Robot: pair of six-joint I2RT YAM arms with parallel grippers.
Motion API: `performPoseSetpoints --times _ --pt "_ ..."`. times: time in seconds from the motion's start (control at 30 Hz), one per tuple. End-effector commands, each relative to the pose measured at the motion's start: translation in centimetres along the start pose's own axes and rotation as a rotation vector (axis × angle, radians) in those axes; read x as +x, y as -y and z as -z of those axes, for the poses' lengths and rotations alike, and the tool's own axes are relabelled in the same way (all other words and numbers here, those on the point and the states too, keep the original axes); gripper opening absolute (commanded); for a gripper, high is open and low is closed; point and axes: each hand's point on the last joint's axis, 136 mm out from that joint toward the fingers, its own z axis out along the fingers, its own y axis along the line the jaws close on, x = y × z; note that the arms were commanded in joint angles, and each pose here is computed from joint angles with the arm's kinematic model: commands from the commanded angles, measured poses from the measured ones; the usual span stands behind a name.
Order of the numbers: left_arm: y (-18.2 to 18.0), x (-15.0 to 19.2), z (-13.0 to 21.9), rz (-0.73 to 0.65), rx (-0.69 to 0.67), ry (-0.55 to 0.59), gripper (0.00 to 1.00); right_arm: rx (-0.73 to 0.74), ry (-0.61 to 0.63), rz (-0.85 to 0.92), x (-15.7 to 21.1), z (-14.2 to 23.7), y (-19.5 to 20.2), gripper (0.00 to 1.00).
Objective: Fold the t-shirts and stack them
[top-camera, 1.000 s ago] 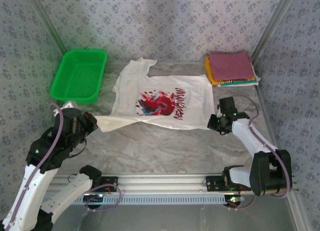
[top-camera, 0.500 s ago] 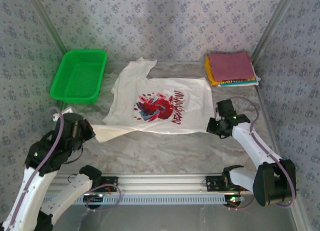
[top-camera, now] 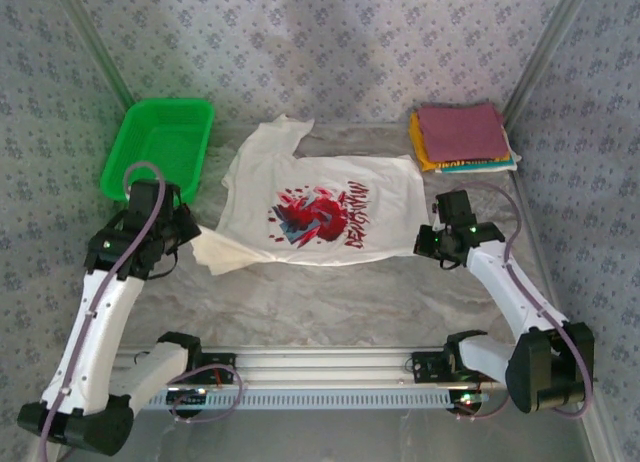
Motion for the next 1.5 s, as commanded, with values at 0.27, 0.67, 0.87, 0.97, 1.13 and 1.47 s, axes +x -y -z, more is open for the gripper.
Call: performPoseSetpoints --times 0.27,0.67,0.87,0.97,1.13,1.47 --pt "4.6 -4.4 -3.1 -0.177 0.085 -0.016 0.0 -0.006 0.051 0.045 -4.9 -0.6 -0.8 0.0" --pt "5.7 -7.7 -7.4 -0.324 0.005 -0.053 0.0 -0.019 -0.038 0.064 -6.7 -2.5 0.0 0.0" --pt "6.2 -8.7 -8.4 -0.34 -0.003 -0.052 0.0 -0.061 -0.037 0.049 -7.4 -2.8 -0.7 0.03" --pt "6.4 -8.8 -8.1 -0.326 0.006 -0.051 0.0 -0.095 -0.041 0.028 -7.3 -2.8 -0.9 0.01" --pt "5.2 -7.2 -5.2 -0.264 0.028 -0.035 0.0 -0.133 -0.047 -0.008 -4.6 -1.2 -1.1 0.01" --pt "-1.3 2.9 -1.9 -0.077 0.005 -0.118 0.0 -0.136 -0.198 -0.172 5.7 -0.7 0.7 0.0"
